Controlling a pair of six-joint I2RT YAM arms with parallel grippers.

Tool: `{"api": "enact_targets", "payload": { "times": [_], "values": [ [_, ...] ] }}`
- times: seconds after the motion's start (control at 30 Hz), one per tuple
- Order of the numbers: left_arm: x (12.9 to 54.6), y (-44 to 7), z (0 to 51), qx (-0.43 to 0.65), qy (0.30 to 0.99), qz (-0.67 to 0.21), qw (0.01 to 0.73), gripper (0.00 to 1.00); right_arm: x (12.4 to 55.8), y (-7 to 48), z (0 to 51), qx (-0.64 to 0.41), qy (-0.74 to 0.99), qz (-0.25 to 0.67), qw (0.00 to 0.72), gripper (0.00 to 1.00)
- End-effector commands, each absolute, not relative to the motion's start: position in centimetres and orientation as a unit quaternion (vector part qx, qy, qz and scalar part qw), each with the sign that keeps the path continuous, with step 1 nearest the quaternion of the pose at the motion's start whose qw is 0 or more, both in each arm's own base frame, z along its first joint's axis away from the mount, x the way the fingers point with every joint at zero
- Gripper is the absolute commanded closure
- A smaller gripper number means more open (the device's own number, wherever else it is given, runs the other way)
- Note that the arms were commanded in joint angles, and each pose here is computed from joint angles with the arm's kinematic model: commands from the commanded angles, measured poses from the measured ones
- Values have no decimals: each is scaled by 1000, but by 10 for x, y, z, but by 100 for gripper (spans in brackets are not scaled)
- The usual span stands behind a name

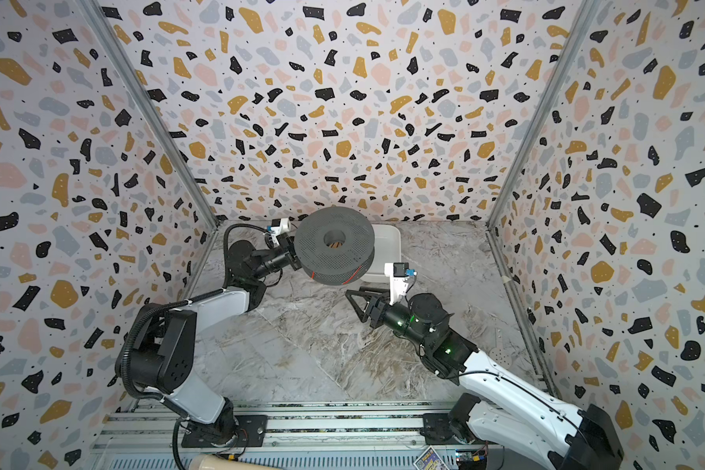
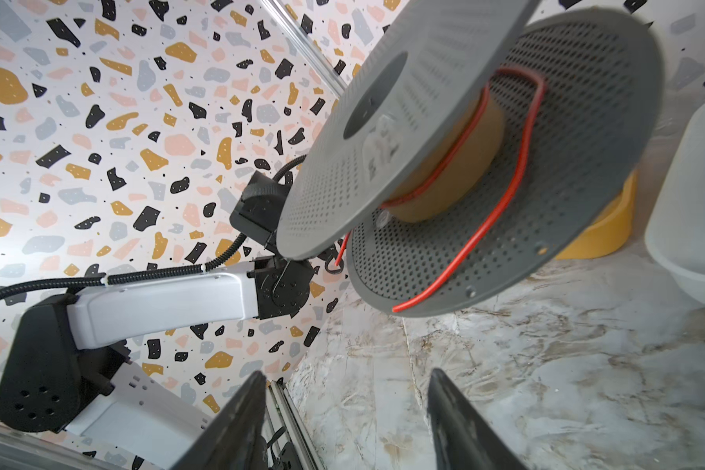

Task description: Wrap the cables

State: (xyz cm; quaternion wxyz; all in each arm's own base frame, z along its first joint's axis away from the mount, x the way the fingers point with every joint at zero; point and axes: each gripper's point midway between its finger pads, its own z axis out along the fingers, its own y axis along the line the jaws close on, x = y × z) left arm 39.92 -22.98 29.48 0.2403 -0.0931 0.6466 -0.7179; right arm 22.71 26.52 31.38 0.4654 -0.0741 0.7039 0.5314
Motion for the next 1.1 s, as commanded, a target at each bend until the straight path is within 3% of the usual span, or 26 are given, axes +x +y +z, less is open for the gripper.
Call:
{"api": "enact_targets", "payload": {
  "times": [0.0, 0.43, 1.07],
  "values": [
    [390, -225, 324, -51, 621, -729, 284, 100, 231, 251, 331, -76, 696, 545, 462, 38],
    [391, -227, 305, -53, 637, -716, 280, 100, 284, 245, 361, -79, 655, 605, 446, 45],
    [388, -226, 298, -52, 643, -712, 275, 100, 309, 259, 357, -40, 627, 679, 380, 58]
  ]
}}
